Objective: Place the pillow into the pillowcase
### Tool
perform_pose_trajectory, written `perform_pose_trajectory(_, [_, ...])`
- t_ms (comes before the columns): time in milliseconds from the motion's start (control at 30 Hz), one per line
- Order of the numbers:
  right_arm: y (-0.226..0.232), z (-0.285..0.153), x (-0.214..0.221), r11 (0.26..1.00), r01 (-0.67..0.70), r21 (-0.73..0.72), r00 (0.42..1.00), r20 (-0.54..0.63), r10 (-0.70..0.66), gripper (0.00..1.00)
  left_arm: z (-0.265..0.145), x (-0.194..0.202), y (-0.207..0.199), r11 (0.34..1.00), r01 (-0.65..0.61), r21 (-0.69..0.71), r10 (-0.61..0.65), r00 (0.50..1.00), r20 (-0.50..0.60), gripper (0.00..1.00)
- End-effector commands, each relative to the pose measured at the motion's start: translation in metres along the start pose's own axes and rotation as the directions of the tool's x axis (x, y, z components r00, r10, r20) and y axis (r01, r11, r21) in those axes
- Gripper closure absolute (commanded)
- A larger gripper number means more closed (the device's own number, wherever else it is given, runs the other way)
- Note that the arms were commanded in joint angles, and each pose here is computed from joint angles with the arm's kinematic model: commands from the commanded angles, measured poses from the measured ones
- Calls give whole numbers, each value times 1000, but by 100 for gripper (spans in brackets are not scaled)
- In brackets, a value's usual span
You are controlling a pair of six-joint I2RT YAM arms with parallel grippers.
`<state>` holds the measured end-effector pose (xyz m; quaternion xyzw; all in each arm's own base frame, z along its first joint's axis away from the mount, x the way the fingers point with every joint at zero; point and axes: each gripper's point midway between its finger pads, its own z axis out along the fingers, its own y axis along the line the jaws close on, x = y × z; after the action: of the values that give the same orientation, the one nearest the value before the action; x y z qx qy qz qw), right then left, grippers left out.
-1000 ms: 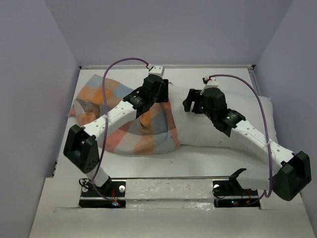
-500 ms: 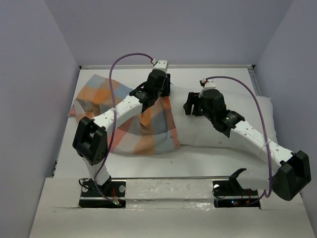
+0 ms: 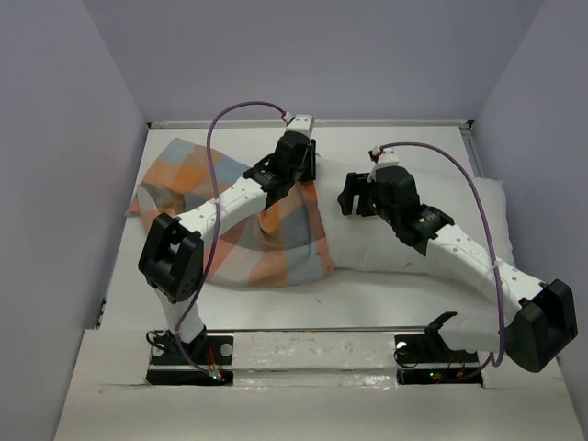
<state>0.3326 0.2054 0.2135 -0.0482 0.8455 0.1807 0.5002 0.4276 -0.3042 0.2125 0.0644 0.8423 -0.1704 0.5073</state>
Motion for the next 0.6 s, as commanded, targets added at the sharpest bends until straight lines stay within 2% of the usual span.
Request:
perform_pose_trajectory(0, [7,-2,-10,999,35,-36,999,25,-34,19,7,-21,-7,1000,7,11,-8,999,51,61])
perform_pose_trajectory(33, [8,-3,-17,998,46,-37,998,41,-45,10,6,-19,-4,1000,4,0,-4,999,38,65])
perform_pose_trajectory(100, [9,2,-21,998,60,-32,997,43,-59,4,6,-20,-3,1000,0,-9,1,999,41,72])
perform_pose_trajectory(133, [12,2,-26,997,64,-41,997,50,-62,4,5,-22,-2,1000,2,-18,-1,999,48,78])
perform_pose_trajectory(233, [20,7,-26,994,84,-74,996,33,-82,4,-1,-30,-2,1000,11,-22,-9,997,72,87])
perform_pose_trajectory(467, [25,34,-17,979,177,-98,983,-40,-181,0,-17,-40,4,999,22,-33,-18,994,109,88])
perform_pose_trajectory(567, [26,52,-13,972,205,-112,974,-74,-214,0,-20,-43,2,999,26,-23,-23,993,113,93])
